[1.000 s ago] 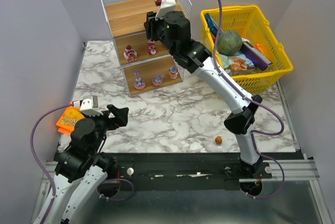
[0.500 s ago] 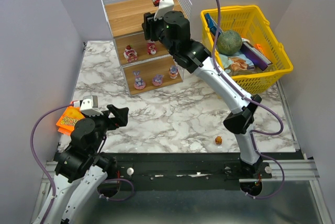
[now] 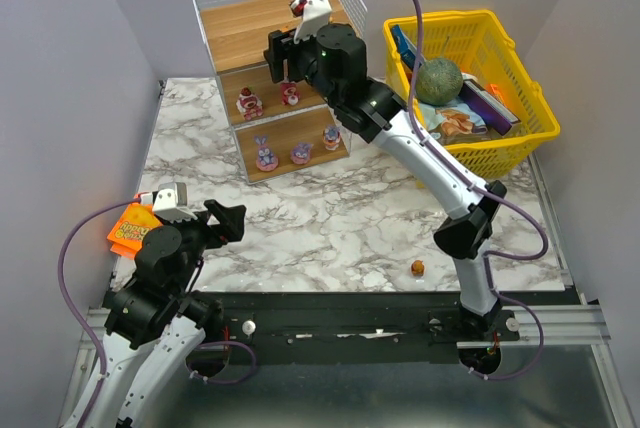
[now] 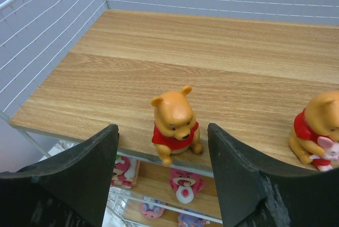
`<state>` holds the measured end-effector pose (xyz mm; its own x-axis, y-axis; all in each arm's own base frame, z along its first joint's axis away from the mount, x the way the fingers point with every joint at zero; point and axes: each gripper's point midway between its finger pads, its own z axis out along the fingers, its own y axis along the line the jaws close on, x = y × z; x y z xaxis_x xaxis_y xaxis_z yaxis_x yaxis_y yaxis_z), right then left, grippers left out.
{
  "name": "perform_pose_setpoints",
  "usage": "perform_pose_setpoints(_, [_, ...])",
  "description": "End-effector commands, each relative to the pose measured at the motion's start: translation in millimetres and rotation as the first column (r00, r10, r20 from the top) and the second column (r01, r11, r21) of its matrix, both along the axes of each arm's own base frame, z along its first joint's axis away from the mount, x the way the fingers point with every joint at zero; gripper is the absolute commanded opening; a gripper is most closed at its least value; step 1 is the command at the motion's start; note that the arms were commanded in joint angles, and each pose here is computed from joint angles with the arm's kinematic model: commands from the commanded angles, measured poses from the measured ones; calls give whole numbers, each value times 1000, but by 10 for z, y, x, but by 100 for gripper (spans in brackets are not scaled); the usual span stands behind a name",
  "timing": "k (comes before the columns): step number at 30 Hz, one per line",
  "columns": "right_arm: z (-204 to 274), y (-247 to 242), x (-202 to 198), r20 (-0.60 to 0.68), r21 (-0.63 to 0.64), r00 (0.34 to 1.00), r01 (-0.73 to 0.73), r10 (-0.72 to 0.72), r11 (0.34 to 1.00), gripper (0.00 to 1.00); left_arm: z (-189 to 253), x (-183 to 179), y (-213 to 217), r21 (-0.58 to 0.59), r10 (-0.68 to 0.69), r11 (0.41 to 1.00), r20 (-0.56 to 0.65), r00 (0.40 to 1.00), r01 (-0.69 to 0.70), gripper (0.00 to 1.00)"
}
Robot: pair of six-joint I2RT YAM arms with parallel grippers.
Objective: Place and organize the plastic toys onto the shelf
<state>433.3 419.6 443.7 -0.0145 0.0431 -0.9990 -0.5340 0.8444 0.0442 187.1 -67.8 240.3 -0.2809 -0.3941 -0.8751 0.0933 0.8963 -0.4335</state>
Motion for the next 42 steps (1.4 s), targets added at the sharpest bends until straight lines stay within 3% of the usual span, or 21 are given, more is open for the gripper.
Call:
perform_pose_setpoints(1, [-387, -104, -111, -113, -88, 993, -26, 16, 996, 76, 10, 4, -7, 5, -7, 1000, 13, 1000, 7, 99])
perform_pose_setpoints(13, [157, -313, -342, -14, -21, 999, -52, 52, 998, 75, 6, 4, 7, 5, 1, 1000, 11, 1000, -1, 99])
perform_pose_setpoints(14, [108, -313, -344, -27, -19, 998, -50, 50, 999, 72, 3, 6, 6, 5, 1, 1000, 10, 1000, -1, 99])
perform_pose_setpoints(17, [64, -336, -382, -38, -5, 998, -53, 53, 999, 51, 6, 5, 10, 5, 2, 1000, 12, 1000, -2, 99])
perform_pose_setpoints(18, [77, -338, -382, -32, 5, 998, -52, 52, 999, 39, 12, 1, 12, 4, 2, 1000, 13, 1000, -2, 99])
perform_pose_setpoints(21, [51, -344, -385, -33, 15, 998, -48, 49, 999, 27, 17, -1, 16, 3, 4, 1000, 16, 1000, -4, 99])
perform_pose_setpoints(26, [81, -330, -391, -27, 25, 998, -56, 57, 998, 22, 14, -1, 19, 3, 5, 1000, 16, 1000, -5, 99])
perform_pose_setpoints(33, [273, -391, -466, 35, 84, 997, -68, 66, 994, 1, 16, -2, 22, 3, 7, 1000, 18, 1000, -7, 99])
perform_pose_setpoints(42, [301, -373, -467, 56, 82, 996, -79, 75, 993, 1, 16, -3, 20, 3, 5, 1000, 17, 1000, -5, 99])
